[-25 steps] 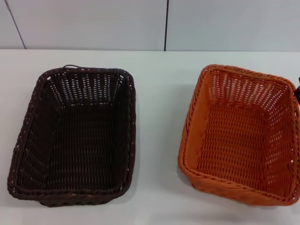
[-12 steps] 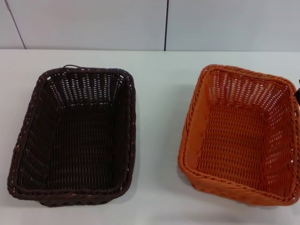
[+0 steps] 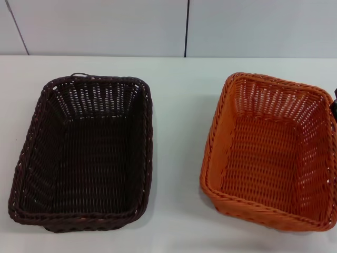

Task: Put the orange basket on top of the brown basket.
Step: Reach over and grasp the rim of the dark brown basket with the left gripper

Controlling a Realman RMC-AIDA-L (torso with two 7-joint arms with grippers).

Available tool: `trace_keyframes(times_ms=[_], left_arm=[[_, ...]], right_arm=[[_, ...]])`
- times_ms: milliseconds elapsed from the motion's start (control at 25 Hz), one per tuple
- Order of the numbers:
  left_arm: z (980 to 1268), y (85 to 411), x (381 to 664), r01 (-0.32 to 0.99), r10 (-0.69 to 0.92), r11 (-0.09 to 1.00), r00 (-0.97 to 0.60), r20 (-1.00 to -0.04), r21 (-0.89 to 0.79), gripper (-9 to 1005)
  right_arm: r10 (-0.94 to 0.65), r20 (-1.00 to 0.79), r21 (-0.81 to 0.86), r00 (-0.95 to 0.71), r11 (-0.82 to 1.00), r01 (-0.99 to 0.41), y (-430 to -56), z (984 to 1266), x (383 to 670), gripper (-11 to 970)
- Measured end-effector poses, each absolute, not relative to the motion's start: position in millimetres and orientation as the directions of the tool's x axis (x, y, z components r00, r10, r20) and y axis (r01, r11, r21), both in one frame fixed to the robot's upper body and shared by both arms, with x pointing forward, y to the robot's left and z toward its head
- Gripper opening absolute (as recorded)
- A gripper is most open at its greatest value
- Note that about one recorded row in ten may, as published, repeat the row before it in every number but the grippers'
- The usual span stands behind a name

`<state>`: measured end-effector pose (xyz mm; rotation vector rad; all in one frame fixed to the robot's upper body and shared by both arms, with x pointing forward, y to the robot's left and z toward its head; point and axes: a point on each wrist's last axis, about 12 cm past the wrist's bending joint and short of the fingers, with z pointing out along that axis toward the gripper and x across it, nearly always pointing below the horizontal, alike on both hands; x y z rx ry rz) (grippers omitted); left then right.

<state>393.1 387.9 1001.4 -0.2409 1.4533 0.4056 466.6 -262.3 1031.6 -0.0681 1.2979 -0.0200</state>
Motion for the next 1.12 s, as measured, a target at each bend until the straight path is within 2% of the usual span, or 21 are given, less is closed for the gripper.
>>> trace_keyframes(times_ms=[1120], left_arm=[[1001.1, 387.5, 392.3, -0.406, 0.119, 0.910, 0.066, -0.991, 0.082, 787]], right_arm=[[-0.038, -0.961, -0.049, 0.275, 0.998, -0.031, -258.7, 1033.4, 467.9, 776]])
